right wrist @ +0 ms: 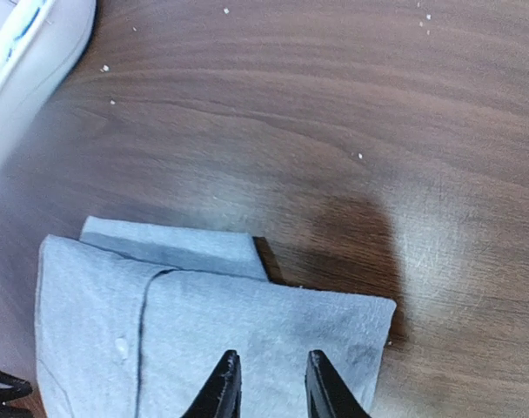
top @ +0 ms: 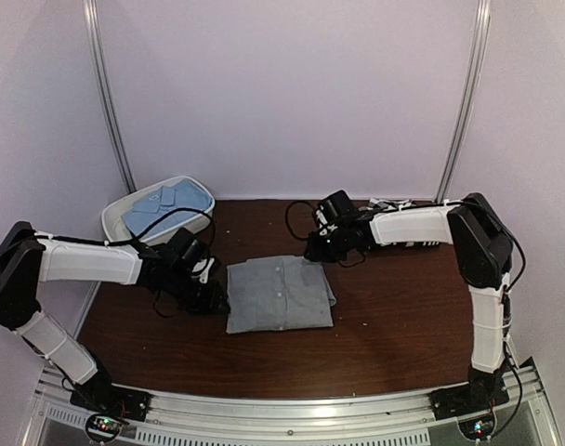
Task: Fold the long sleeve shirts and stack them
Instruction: Smooth out the square-folded shirt at the center of the board.
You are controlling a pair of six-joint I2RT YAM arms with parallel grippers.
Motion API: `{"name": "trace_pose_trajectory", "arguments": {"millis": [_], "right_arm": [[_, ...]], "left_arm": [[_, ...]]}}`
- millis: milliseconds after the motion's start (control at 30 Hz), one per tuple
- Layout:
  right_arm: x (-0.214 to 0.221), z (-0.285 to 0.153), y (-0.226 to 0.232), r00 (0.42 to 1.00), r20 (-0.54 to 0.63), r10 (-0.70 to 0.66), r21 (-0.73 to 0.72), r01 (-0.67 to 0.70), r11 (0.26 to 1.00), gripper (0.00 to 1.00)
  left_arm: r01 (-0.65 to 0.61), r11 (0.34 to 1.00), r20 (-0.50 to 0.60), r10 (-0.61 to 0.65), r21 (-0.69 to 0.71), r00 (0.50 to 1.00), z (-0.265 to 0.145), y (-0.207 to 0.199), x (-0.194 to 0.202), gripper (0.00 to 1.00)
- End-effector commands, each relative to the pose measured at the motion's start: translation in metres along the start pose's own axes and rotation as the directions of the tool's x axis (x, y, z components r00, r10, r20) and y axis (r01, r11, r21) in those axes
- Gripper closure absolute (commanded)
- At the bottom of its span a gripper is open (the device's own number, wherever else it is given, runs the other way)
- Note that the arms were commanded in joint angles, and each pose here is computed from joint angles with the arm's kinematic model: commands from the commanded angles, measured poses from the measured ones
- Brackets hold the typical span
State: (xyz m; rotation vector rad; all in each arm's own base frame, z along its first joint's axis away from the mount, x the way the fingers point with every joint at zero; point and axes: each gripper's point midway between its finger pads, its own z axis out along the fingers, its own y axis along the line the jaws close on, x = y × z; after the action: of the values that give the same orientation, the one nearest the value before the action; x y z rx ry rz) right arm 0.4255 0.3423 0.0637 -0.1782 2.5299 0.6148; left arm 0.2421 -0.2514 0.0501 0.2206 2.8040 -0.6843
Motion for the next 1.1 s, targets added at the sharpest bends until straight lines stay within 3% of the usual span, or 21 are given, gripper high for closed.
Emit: {"name": "trace_pose_trajectory", "arguments": {"millis": [0,100,500,933,1067], "right_arm": [[-0.029,-0.046,0.014,0.995,0.096,-0.025,-0.019,0.027,0.999,0.70],[-0.030,-0.061,0.016,0.993,0.115,-0.028,-0.026,0.031,0.999,0.66],[-0.011,-0.103,0.016,0.990,0.141,-0.019,-0.053,0.027,0.998,0.63],[0.021,-0.106,0.011,0.994,0.110,-0.007,-0.068,0.015,0.998,0.61],[0.025,-0.104,0.013,0.994,0.105,-0.007,-0.074,0.015,0.997,0.60]], "left_arm": [[0.060,0.996,0.082,-0.065,0.072,0.995,-0.009,-0.004,-0.036,0.60],[0.075,0.992,0.086,-0.083,0.100,0.993,-0.005,-0.001,-0.047,0.54],[0.082,0.982,0.033,-0.088,0.168,0.996,0.021,-0.005,-0.058,0.52],[0.127,0.968,-0.013,-0.127,0.215,0.992,0.037,-0.011,-0.047,0.54],[0.147,0.967,-0.024,-0.146,0.208,0.989,0.046,-0.011,-0.043,0.60]]}}
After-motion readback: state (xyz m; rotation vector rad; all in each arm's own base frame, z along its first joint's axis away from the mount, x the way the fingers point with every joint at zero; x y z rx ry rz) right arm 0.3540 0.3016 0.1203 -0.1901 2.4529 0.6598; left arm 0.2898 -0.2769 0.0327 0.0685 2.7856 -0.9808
